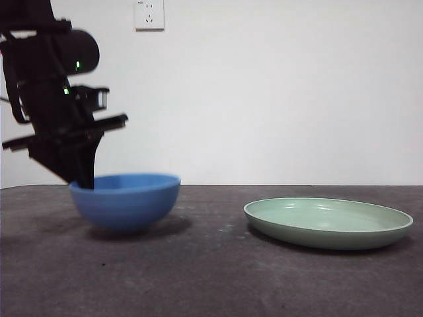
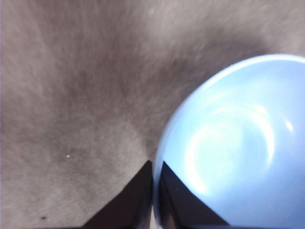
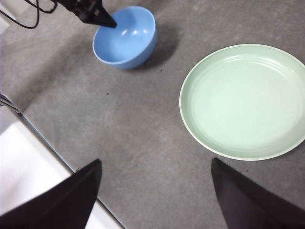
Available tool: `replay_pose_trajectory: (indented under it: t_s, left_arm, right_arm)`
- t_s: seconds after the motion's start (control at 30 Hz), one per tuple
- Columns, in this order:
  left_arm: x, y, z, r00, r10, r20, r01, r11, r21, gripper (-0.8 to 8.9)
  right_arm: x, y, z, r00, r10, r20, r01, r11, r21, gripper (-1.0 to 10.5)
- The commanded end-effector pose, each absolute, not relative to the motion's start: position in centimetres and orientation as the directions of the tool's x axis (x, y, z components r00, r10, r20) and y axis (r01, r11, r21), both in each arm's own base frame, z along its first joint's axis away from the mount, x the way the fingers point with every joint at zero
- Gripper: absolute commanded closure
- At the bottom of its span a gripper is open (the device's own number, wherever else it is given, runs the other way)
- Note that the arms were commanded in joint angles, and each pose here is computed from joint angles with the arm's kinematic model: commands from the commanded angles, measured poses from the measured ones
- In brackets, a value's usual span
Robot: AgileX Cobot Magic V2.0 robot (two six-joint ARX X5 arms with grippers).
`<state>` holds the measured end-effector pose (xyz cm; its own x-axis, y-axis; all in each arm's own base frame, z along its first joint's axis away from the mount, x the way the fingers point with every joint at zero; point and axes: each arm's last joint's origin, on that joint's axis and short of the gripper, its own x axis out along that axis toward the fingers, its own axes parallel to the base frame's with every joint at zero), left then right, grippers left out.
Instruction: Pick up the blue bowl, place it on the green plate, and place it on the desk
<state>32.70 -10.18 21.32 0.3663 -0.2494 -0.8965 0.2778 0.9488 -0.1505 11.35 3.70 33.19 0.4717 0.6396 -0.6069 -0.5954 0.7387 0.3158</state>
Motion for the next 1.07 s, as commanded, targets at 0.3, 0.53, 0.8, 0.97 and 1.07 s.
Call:
replay_pose_trajectory:
  t_s: [0.3, 0.53, 0.8, 0.97, 1.07]
  left_arm:
    - [29.6, -13.5, 28.2, 0.496, -0.374, -0.784, 0.385, 0.904, -0.188, 8.04]
    - [29.1, -18.1, 31.0, 0.502, -0.470, -0.726, 0.489, 0.847, -0.209, 8.04]
    - [31.0, -23.0, 31.1, 0.461, -0.509, -0.727, 0.546, 0.808, -0.220, 8.04]
    - [32.4, -26.0, 29.7, 0.416, -0.508, -0.755, 0.571, 0.792, -0.218, 8.04]
    - [33.3, -27.7, 28.4, 0.393, -0.504, -0.769, 0.581, 0.784, -0.217, 8.04]
  right_arm:
    - [11.5, 3.8, 33.7, 0.479, 0.645, -0.595, -0.608, 0.733, 0.305, 5.8]
    - [11.4, 3.8, 33.7, 0.478, 0.645, -0.596, -0.602, 0.735, 0.312, 5.8]
    - [10.8, 3.7, 33.7, 0.475, 0.644, -0.600, -0.591, 0.738, 0.325, 5.8]
    - [10.2, 3.5, 33.9, 0.488, 0.644, -0.590, -0.595, 0.739, 0.316, 5.8]
    - [9.8, 3.4, 33.9, 0.498, 0.638, -0.587, -0.591, 0.745, 0.309, 5.8]
